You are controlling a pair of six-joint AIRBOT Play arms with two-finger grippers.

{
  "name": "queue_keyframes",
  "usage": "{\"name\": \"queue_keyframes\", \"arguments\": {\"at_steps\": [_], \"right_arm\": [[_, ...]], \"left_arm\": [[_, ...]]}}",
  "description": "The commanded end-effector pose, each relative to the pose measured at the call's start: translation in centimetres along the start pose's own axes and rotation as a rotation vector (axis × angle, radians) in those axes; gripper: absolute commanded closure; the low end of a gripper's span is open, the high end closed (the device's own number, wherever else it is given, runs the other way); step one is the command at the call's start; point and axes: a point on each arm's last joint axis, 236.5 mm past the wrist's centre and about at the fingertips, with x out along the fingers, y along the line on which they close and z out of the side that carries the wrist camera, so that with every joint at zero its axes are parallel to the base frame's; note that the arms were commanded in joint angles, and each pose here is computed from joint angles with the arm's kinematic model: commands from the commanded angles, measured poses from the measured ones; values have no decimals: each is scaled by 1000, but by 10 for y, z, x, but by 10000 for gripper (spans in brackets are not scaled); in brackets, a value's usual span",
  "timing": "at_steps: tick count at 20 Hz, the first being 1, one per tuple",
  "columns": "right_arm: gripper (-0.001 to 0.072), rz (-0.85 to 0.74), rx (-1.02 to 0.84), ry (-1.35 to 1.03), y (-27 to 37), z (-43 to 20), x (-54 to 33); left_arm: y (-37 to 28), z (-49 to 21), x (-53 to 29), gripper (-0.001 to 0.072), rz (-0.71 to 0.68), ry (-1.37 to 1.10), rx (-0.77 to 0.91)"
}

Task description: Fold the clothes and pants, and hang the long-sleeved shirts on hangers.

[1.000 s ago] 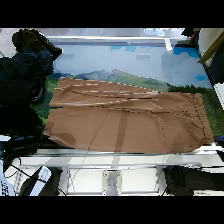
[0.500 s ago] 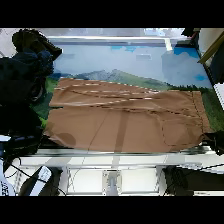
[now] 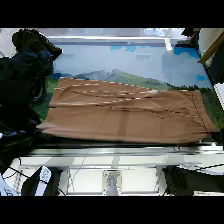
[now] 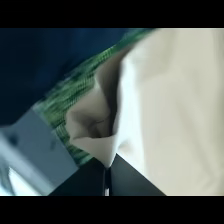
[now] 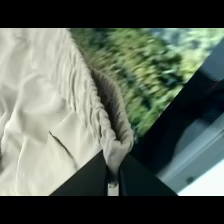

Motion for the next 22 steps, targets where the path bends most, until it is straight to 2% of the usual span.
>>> {"name": "queue_keyframes", "arguments": {"at_steps": [1, 5, 10, 13, 15, 19, 22], "right_arm": [[673, -112, -103, 47, 2, -3, -40], [672, -161, -169, -49, 29, 8, -80], [672, -231, -183, -165, 50, 22, -123], [673, -149, -182, -250, 87, 39, -142], [674, -59, -232, -302, 123, 54, -136], [674, -170, -249, -248, 138, 63, -85], [674, -174, -179, -205, 140, 68, -47]], "left_arm": [[-36, 35, -47, 692, -55, -178, 102], [-54, 37, -91, 692, -40, -257, 233], [-56, 65, -142, 693, 84, -383, 362], [-79, 84, -142, 695, 70, -361, 430], [-113, 95, -117, 695, 35, -299, 508], [-215, 110, -28, 695, -35, -241, 671], [-264, 117, 38, 695, 54, -220, 793]]}}
